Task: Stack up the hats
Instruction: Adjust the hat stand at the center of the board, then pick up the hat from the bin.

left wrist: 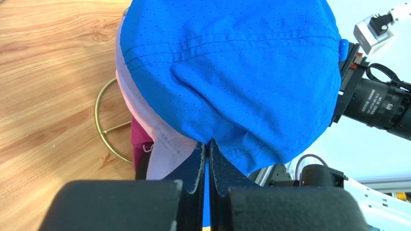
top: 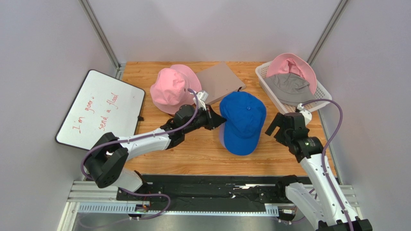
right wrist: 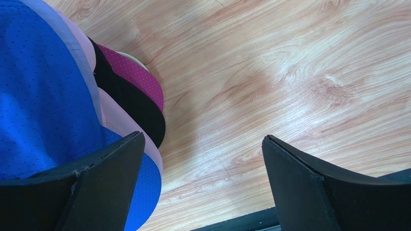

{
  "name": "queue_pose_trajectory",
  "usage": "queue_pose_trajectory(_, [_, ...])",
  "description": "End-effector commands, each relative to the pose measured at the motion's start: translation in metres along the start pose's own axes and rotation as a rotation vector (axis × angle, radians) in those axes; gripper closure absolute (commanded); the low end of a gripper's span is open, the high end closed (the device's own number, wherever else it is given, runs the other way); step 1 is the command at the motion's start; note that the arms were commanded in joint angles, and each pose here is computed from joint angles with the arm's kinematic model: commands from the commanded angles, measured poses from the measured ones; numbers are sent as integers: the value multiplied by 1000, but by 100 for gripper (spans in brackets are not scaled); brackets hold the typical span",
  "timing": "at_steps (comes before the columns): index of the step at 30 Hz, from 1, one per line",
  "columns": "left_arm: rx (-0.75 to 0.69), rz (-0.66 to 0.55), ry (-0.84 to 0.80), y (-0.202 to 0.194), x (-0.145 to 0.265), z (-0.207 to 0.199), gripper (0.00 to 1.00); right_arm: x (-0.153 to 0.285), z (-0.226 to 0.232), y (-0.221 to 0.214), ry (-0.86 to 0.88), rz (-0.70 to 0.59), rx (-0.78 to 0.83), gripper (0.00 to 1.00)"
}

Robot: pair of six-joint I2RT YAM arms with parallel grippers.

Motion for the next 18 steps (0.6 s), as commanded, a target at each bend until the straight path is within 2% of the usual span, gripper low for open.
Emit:
queue_pose_trajectory(1, [-3, -35, -7, 4, 3, -1, 100, 14, 0, 20, 1, -71, -5, 2])
queue_pose_trajectory(6, [4, -26, 80, -4, 6, 21, 100, 18, 0, 24, 2, -79, -3, 2])
queue_pose_trajectory(18, [-5, -15, 169, -8, 3, 50, 100, 25, 0, 33, -3, -101, 0, 2])
Point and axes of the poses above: each gripper's point midway between its finger pads, its own x axis back along the fingers, its own z axis along the line the jaws close on, y = z × x, the point moved 4 cm from there along x, back along the fingers, and after that the axes turned 14 degrees about x, right-handed, at the moved point
